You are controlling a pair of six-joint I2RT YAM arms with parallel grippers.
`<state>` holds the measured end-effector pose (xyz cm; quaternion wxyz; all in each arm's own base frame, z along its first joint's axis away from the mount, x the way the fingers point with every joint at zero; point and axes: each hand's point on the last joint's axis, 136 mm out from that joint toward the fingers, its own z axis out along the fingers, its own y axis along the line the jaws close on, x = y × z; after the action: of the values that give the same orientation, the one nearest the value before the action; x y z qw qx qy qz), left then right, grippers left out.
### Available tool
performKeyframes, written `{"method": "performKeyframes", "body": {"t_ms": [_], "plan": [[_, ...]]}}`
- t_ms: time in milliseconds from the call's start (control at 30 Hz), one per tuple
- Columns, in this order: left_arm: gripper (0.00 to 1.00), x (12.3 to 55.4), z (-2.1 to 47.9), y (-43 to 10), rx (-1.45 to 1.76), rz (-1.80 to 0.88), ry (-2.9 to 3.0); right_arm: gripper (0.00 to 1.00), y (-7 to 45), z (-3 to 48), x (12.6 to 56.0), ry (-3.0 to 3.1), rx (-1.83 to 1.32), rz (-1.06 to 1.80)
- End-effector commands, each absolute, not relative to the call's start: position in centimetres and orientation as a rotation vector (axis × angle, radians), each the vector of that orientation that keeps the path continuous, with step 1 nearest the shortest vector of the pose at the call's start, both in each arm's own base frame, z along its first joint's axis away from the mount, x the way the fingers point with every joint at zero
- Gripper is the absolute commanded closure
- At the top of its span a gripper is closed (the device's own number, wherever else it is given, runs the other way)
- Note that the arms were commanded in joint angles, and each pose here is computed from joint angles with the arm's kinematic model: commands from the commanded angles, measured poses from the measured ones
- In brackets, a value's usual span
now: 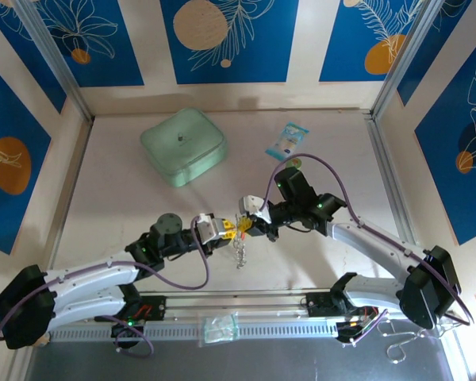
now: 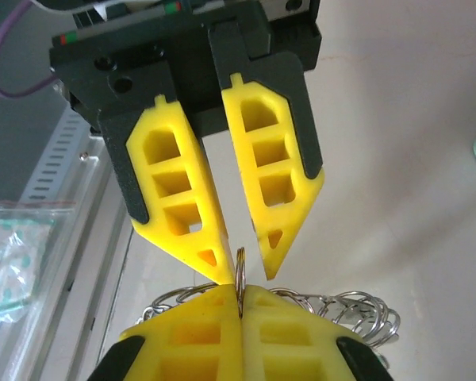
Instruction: Put the keys on the keyring
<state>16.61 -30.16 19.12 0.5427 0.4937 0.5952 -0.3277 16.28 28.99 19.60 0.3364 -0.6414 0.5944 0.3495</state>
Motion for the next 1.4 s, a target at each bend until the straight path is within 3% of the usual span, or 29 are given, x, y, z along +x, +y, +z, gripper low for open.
{"method": "performKeyframes", "body": {"t_ms": [0, 200, 400, 433, 600, 1367], "plan": [[0.83, 16.5, 20.6, -30.4, 1.194, -0.758, 1.394, 1.0, 28.9, 20.1, 16.3, 1.524, -1.746, 0.839], [0.85, 16.4, 20.8, -30.7, 1.224, -0.758, 1.381, 1.0, 29.5, 20.3, 16.1, 1.506, -1.794, 0.799], [1.0, 16.3, 20.7, -31.0, 1.252, -0.759, 1.381, 1.0, 29.5, 20.9, 16.0, 1.492, -1.763, 0.823], [1.0, 16.3, 20.6, -30.9, 1.252, -0.755, 1.38, 1.0, 29.4, 21.0, 16.2, 1.497, -1.743, 0.823], [1.0, 16.3, 20.9, -30.6, 1.228, -0.751, 1.366, 0.77, 28.2, 21.0, 16.7, 1.585, -1.609, 0.865], [1.0, 16.1, 21.4, -30.2, 1.177, -0.762, 1.317, 0.7, 28.2, 21.0, 16.4, 2.105, -1.027, 1.293]]}}
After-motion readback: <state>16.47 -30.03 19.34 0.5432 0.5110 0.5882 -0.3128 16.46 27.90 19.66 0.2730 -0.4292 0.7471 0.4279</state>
